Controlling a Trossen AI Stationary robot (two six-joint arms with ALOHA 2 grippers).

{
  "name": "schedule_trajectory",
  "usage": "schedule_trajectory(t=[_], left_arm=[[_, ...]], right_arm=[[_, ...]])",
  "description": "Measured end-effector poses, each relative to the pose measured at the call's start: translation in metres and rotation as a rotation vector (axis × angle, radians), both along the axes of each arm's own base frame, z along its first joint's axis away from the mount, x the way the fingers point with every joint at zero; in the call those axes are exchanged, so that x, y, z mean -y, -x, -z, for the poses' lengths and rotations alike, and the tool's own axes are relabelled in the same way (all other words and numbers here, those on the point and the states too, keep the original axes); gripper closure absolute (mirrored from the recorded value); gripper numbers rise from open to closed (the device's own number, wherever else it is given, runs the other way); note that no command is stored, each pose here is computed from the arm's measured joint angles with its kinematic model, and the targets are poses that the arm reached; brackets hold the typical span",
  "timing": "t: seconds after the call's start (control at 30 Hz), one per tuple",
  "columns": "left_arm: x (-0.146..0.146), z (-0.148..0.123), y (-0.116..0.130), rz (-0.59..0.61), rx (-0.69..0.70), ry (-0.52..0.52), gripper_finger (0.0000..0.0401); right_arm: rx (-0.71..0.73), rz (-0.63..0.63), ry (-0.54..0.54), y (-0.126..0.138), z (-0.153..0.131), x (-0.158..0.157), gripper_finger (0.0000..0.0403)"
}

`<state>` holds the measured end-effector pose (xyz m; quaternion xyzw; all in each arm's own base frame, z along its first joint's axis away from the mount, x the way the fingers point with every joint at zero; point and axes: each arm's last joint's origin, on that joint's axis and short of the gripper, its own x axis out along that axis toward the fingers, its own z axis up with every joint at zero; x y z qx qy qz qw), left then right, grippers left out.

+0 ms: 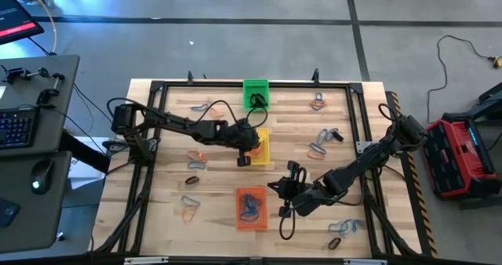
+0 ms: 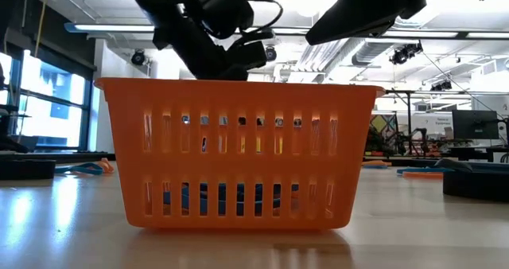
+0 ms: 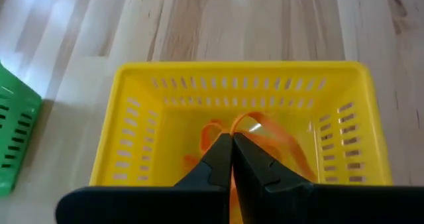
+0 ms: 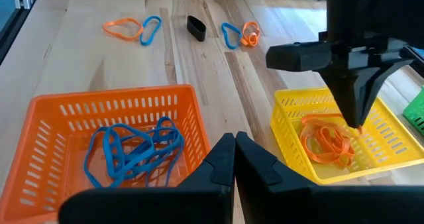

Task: Sort rubber bands into baskets
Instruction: Put the orange rubber band into the yellow bin, then put the blue rubber band into the orange bin

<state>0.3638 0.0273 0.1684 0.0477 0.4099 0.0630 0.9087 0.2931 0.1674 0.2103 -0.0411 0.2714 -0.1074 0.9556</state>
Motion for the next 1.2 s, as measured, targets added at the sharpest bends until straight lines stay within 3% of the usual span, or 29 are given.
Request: schedule_trajectory(t=[0.33, 0.7, 1.0, 1.2], left_arm=[[0.001, 0.011, -0.032, 0.053, -0.168, -0.028, 0.0401], [0.001, 0.017, -0.036, 0.051, -0.228, -0.026, 0.0394], [0.019, 0.008, -0.034, 0.09, -0.223, -0.091, 0.0331], [0.036, -0.014, -0.029, 0.104, -0.167, -0.116, 0.0295]], right_arm=[[0.004, 0.003, -0.003, 0.0, 0.0, 0.0, 0.0403], [0.0, 0.002, 0.001, 0.0, 0.0, 0.0, 0.0403], [-0.001, 0.002, 0.002, 0.0, 0.0, 0.0, 0.0403], [0.0, 0.003, 0.0, 0.0, 0.0, 0.0, 0.0403]])
